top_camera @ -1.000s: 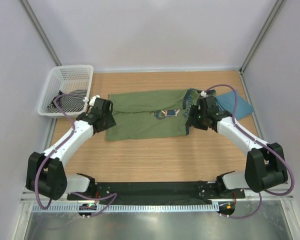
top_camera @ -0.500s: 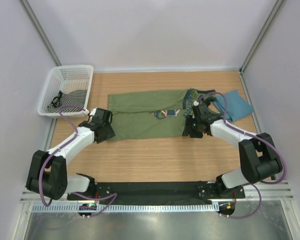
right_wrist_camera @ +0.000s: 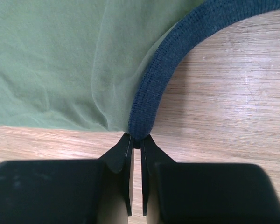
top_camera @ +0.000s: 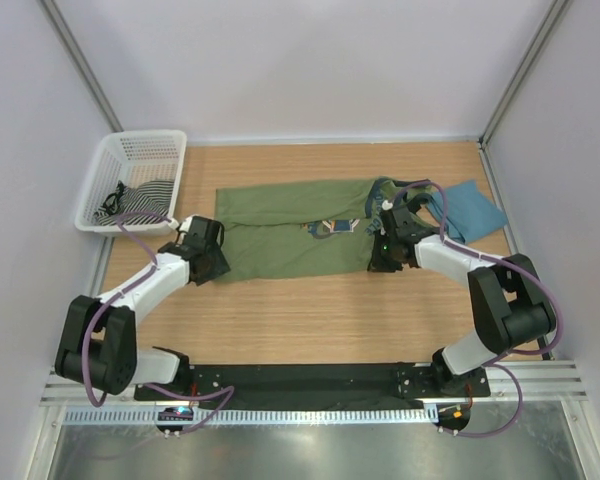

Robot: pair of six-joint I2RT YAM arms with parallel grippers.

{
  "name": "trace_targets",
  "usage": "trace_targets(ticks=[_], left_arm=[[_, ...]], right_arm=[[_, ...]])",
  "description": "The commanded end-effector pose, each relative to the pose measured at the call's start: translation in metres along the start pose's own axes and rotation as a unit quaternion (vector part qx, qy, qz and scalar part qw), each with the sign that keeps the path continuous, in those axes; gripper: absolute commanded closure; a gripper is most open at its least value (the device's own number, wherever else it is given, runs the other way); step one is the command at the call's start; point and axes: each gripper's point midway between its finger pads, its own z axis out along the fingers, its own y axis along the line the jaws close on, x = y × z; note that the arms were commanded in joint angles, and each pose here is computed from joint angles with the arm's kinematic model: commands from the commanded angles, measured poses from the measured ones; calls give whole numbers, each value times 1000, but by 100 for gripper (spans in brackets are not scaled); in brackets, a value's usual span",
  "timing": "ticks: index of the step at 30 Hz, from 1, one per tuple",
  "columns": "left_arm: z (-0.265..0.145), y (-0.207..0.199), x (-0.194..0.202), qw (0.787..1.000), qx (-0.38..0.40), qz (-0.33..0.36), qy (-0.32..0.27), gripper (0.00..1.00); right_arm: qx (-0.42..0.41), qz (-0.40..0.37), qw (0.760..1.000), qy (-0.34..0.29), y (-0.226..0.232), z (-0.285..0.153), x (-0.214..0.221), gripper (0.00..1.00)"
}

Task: Fold and stack the tank tops
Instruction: Fold the tank top

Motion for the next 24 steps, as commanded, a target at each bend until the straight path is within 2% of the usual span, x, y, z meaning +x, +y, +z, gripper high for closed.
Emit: trace_targets(ticks=[1,4,13,17,20,21,23,24], left_arm=[[7,-4,-1,1000,6,-5,-2,54],[10,-6,4,1000,11,-6,11,60],[8,6,8,1000,-6,-14,2,57],[17,9,8,1000,-18,-12,9,60],[22,7,4,1000,-23,-11,13,74],[25,5,3,1000,-25,-11,14,85],[27,3,3,1000,-22,-8,18,100],[28,1,4,1000,-20,-7,22,100]], right_arm=[[-14,-12,1000,-24,11,-6,-13,94],[-12,-12,1000,-23,10,-6,-13,94],[-12,-12,1000,-25,10,-6,-16,94],[-13,-12,1000,-26,11,-7,-17,94],[-12,-12,999,-27,11,-8,-18,94],[-11,-12,1000,-24,11,-8,-17,94],[-12,-13,999,-27,12,-11,-19,94],[-10,-14,1000,-25,12,-12,-18,94]])
